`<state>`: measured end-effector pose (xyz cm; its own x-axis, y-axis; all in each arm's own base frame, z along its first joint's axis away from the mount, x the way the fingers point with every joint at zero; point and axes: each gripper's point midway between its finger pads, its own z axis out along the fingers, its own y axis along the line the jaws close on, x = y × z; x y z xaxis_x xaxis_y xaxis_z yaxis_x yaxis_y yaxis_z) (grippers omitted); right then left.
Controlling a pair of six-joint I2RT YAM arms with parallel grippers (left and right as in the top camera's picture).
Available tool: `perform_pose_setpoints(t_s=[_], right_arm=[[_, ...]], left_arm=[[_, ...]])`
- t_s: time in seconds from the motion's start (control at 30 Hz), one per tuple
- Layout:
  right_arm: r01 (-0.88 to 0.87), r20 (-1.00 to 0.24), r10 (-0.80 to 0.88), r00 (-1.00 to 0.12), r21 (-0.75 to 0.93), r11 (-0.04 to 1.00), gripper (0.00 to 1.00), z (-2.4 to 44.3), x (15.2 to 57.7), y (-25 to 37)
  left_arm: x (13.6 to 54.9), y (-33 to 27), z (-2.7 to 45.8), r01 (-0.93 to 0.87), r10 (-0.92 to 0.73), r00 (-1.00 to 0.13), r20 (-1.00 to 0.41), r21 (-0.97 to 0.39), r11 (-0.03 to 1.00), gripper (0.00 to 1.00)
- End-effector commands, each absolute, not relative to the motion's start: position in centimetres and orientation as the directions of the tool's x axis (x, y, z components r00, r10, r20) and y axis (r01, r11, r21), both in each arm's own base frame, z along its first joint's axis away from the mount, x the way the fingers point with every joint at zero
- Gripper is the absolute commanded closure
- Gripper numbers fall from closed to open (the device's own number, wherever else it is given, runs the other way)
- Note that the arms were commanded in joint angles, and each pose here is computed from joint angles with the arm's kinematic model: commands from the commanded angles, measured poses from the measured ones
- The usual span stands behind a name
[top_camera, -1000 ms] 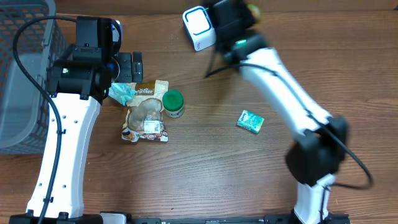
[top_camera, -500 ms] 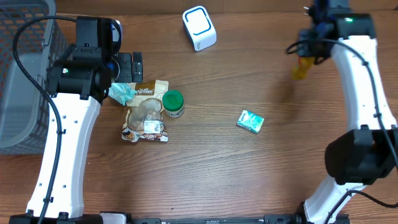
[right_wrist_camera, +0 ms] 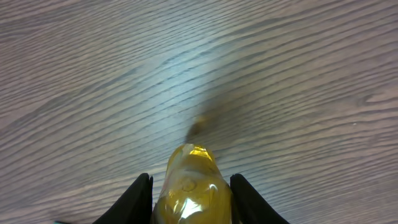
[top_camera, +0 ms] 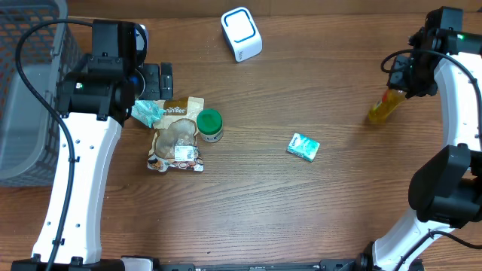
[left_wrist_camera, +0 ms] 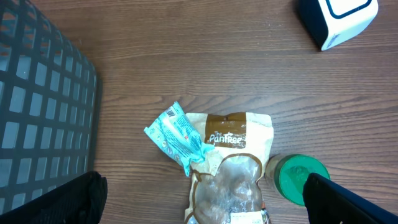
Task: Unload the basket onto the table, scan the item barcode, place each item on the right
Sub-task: 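Move the bottle to the table's right edge and release it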
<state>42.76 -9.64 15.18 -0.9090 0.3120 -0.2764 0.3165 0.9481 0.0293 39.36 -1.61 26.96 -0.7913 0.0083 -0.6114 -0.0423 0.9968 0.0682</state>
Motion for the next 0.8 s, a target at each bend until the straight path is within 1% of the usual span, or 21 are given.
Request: perform_pose_setpoints(t_s=[0.0, 0.13, 0.27, 0.37, 0.4, 0.43, 0.47, 0.53, 0.57, 0.63, 0.77], right_arm=[[0.319, -0.27, 0.321, -0.908, 0.053, 0.946, 0.9, 15.0, 42.6, -9.1], [0.319, -0.255, 0.322, -0.912, 0.051, 0.946, 0.86, 13.5, 42.4, -9.0], [0.316, -0.296, 0.318, -0.901, 0.055, 0.947, 0.83, 12.4, 43.4, -9.3], [0.316, -0.301, 0.318, -0.899, 0.056, 0.947, 0.73, 12.3, 43.5, -9.3], [0.316, -0.301, 0.317, -0.899, 0.056, 0.947, 0.66, 12.3, 43.5, -9.3], [0.316, -0.299, 0.317, -0.9, 0.056, 0.947, 0.56, 12.3, 43.5, -9.3], [0.315, -0.297, 0.317, -0.901, 0.056, 0.947, 0.49, 12.2, 43.4, -9.2], [0.316, -0.29, 0.318, -0.903, 0.055, 0.947, 0.41, 12.2, 43.3, -9.2], [0.316, -0.289, 0.318, -0.903, 0.055, 0.947, 0.34, 12.2, 43.2, -9.2], [0.316, -0.289, 0.318, -0.903, 0.055, 0.947, 0.27, 12.2, 43.2, -9.2], [0.317, -0.301, 0.319, -0.899, 0.057, 0.947, 0.26, 12.6, 43.4, -9.2]], left_arm=[[39.6, -1.4, 27.2, -0.039, 0.019, -0.788, -0.616, 0.081, 0.996, 0.01], [39.6, -1.4, 27.2, -0.038, 0.02, -0.788, -0.616, 0.081, 0.996, 0.0], [39.6, -1.4, 27.2, -0.039, 0.019, -0.788, -0.616, 0.081, 0.996, 0.0], [39.6, -1.4, 27.2, -0.039, 0.019, -0.787, -0.616, 0.081, 0.996, 0.01], [39.6, -1.4, 27.2, -0.039, 0.019, -0.788, -0.616, 0.081, 0.996, 0.01], [39.6, -1.4, 27.2, -0.039, 0.019, -0.788, -0.616, 0.081, 0.996, 0.01], [39.6, -1.4, 27.2, -0.039, 0.019, -0.787, -0.616, 0.081, 0.996, 0.0], [39.6, -1.4, 27.2, -0.039, 0.019, -0.788, -0.616, 0.081, 0.996, 0.0], [39.6, -1.4, 27.2, -0.039, 0.019, -0.788, -0.616, 0.081, 0.996, 0.0], [39.6, -1.4, 27.2, -0.039, 0.019, -0.788, -0.616, 0.081, 0.996, 0.01], [39.6, -1.4, 27.2, -0.039, 0.019, -0.788, -0.616, 0.081, 0.996, 0.0]])
